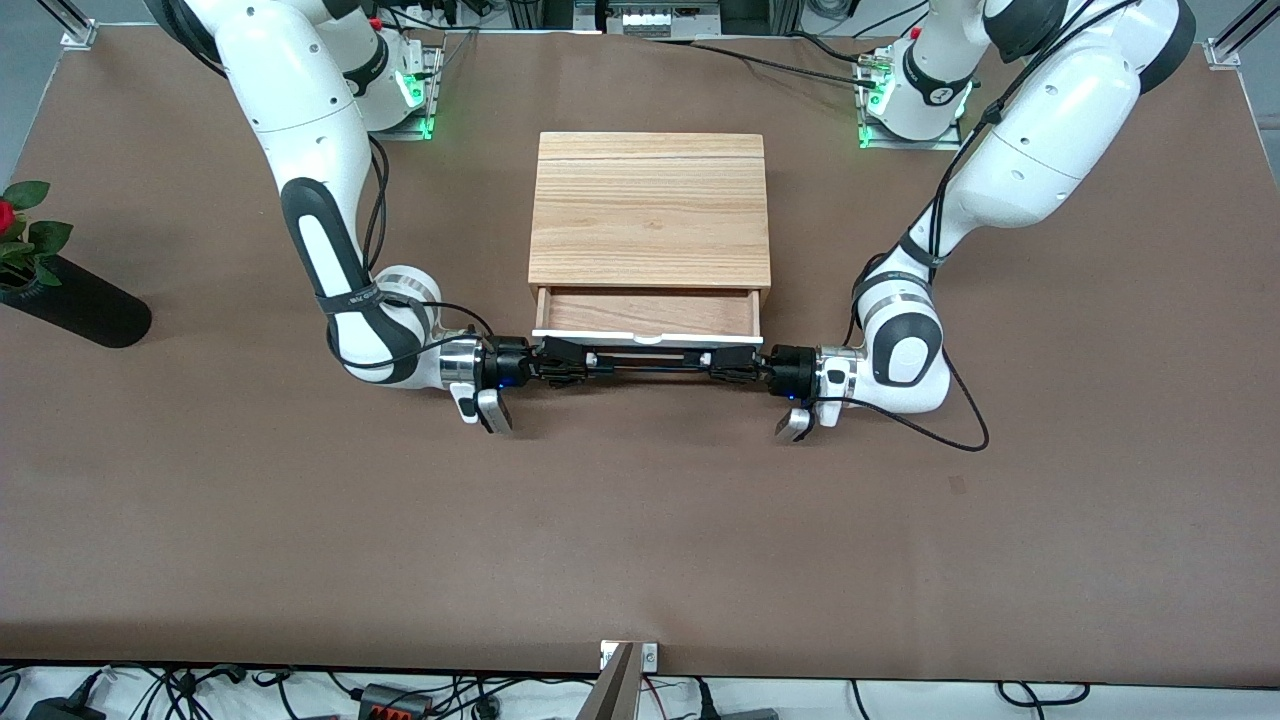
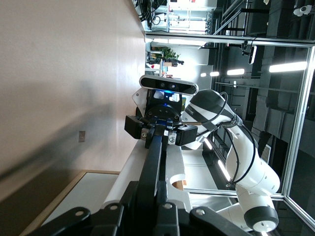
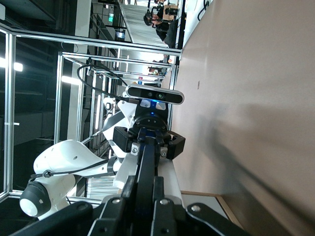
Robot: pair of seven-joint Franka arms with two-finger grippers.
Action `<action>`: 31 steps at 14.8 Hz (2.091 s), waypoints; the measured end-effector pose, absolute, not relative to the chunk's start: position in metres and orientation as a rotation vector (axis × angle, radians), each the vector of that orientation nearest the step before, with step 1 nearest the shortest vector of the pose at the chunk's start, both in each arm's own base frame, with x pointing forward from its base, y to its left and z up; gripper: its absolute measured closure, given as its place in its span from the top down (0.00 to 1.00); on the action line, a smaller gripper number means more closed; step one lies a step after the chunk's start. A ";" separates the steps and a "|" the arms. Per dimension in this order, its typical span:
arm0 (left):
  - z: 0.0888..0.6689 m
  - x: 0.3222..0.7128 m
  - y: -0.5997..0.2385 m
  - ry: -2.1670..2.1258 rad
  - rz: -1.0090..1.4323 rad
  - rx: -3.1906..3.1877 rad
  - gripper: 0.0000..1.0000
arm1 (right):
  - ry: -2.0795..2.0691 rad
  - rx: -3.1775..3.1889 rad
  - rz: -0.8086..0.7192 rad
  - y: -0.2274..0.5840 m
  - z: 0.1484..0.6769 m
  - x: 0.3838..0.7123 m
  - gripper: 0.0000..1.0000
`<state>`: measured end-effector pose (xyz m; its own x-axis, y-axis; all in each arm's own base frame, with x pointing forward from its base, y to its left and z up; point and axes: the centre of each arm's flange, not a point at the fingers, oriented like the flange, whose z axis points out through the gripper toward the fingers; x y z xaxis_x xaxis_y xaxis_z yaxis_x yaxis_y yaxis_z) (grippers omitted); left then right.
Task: Pull top drawer with both arms simultaneously
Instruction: 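Pull the handle outward with both grippers, sliding the drawer open, then open both grippers and draw them back away from the handle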
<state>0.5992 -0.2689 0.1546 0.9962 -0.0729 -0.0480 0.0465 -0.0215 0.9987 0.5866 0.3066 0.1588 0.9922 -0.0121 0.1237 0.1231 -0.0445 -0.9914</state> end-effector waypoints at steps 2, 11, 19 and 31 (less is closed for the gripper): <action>0.153 0.602 -0.263 -0.012 -0.088 1.598 0.22 | -0.081 -1.615 -0.120 0.299 0.159 0.590 0.23; 0.145 0.616 -0.248 0.008 -0.046 1.629 0.70 | -0.082 -1.617 -0.171 0.284 0.175 0.605 1.00; 0.162 0.645 -0.215 -0.059 0.022 1.679 0.86 | -0.210 -1.942 -0.061 0.262 0.248 0.629 1.00; 0.229 0.683 -0.155 -0.392 -0.014 2.008 1.00 | -0.458 -3.038 0.344 0.223 0.348 0.627 1.00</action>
<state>0.6833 -0.1547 0.2294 0.9464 -0.2804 0.1605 -0.2681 -0.4042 0.8745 0.6267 0.2231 0.3481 0.9314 0.2966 -0.2112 0.2856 -0.9549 -0.0816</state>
